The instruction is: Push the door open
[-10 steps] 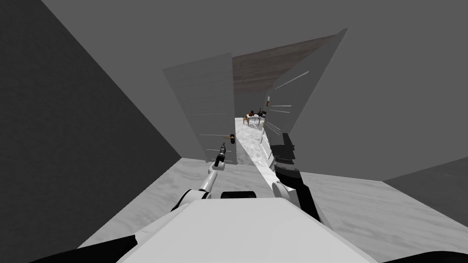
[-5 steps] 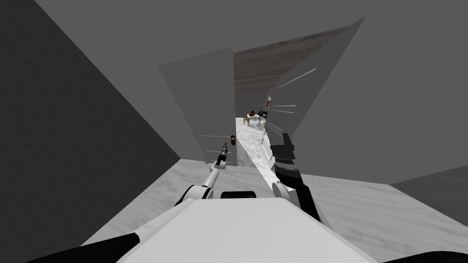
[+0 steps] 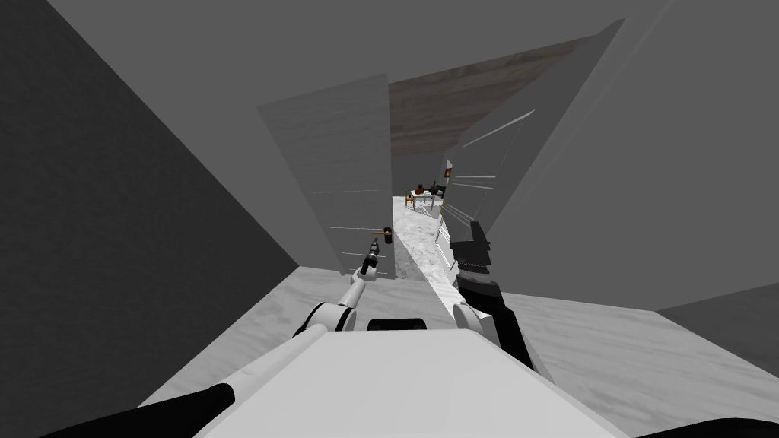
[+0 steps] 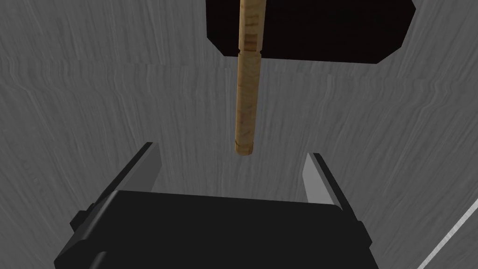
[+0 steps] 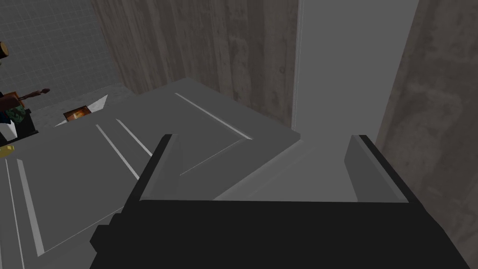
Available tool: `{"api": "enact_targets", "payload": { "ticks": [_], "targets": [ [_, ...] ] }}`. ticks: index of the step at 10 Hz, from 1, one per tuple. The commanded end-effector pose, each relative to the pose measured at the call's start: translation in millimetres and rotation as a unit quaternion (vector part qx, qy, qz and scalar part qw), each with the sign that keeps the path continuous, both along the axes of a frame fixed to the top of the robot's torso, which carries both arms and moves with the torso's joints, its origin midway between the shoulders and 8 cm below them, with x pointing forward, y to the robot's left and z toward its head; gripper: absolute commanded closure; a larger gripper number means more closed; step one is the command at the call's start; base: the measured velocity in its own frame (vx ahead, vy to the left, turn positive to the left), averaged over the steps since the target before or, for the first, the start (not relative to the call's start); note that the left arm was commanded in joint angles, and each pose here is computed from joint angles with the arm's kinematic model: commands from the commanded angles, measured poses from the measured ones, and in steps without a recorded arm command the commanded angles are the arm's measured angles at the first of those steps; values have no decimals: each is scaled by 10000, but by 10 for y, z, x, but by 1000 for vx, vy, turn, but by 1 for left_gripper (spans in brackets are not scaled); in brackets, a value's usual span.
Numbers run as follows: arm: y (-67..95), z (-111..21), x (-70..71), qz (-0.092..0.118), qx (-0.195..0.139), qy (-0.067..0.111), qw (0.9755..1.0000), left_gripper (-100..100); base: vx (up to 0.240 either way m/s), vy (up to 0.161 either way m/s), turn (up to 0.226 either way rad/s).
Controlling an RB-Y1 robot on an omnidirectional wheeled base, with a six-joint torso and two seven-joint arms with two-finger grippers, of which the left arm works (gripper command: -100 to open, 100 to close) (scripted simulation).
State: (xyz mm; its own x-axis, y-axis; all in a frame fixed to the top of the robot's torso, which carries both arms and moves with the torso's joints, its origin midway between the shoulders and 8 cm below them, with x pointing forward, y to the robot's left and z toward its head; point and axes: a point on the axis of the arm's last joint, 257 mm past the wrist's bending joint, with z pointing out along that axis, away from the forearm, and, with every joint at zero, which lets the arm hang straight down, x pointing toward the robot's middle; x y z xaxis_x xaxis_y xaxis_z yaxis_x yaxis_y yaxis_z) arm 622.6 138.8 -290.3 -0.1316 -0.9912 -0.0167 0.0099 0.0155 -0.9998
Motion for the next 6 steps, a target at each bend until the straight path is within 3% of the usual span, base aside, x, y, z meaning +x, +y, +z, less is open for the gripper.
{"api": "enact_targets", "payload": {
  "ticks": [1, 4, 6],
  "targets": [
    [161, -1, 22, 71, 101, -16, 9999, -100, 190, -54, -26],
    [260, 3, 37, 126, 144, -20, 9998, -100, 197, -34, -17],
    [204, -5, 29, 116, 86, -6, 9999, -100, 193, -9, -25]
  ]
}}
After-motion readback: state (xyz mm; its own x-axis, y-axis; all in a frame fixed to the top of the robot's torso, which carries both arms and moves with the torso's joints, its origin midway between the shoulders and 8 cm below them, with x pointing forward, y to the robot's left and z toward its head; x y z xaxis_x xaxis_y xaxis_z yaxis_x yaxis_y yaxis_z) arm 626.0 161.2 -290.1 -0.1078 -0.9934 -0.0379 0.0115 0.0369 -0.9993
